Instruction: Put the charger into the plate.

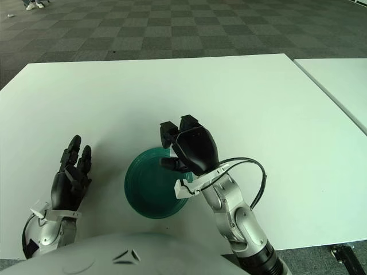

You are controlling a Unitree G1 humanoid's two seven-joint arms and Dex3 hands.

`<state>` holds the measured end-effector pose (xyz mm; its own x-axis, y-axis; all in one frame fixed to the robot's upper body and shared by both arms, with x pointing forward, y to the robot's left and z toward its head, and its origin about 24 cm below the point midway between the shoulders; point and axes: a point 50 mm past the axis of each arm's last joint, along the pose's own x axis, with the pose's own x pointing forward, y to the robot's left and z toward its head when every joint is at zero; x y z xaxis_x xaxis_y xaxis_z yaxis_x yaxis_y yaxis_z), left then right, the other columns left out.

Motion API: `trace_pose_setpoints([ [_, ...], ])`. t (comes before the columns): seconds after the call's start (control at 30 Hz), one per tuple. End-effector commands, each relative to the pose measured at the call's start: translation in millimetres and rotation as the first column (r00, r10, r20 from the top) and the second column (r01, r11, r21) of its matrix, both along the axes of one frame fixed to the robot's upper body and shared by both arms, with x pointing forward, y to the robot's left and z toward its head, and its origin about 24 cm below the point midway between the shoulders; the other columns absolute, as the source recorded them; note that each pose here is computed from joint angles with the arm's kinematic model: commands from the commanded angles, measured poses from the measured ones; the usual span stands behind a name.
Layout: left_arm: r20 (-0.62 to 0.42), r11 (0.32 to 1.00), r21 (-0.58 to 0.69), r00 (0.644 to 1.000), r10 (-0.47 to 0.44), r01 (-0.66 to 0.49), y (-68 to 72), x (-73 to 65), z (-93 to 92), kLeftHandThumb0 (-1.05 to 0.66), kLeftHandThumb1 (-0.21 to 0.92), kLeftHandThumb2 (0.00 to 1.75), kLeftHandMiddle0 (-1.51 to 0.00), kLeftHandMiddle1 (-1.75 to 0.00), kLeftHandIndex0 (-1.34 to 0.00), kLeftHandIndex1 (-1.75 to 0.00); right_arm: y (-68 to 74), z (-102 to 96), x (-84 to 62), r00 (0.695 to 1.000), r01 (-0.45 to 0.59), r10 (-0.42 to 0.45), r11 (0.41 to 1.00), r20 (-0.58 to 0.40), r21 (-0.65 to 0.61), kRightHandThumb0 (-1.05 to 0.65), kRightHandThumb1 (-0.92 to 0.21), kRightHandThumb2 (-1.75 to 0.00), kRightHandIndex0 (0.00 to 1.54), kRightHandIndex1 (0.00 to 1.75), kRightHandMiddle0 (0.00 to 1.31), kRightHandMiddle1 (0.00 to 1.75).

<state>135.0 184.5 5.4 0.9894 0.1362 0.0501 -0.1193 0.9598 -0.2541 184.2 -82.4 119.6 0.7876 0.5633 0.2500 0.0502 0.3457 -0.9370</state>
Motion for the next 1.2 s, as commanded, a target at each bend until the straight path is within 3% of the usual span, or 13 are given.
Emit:
trace_pose_setpoints([
  [0.0,-0.027,1.0,-0.001,1.0,-0.002,0.002,-4.8,-2.6,-3.4,-1.05,0.92,1.07,0.0,0.0,0.0,-0.22,4.4,5.8,-3.4,0.999,-0.052,0.052,0.998,-0.008,-0.017,-0.46,-0.37,-1.24,1.03,1.75,0.57,1.75],
  [0.5,-0.026,1.0,-0.001,1.0,-0.003,0.003,-19.7,-4.2,-1.4,-1.05,0.92,1.07,0.0,0.0,0.0,-0.22,17.4,-8.3,-13.6,0.988,-0.152,0.146,0.98,-0.056,-0.127,-0.45,-0.4,-1.22,1.02,1.75,0.55,1.75],
  [1.17,-0.026,1.0,-0.002,1.0,-0.005,0.005,-35.7,-3.0,0.7,-1.05,0.92,1.07,0.0,0.0,0.0,-0.22,15.5,-21.0,-13.0,0.981,-0.195,0.188,0.962,-0.052,-0.194,-0.45,-0.42,-1.19,1.05,1.75,0.53,1.75],
])
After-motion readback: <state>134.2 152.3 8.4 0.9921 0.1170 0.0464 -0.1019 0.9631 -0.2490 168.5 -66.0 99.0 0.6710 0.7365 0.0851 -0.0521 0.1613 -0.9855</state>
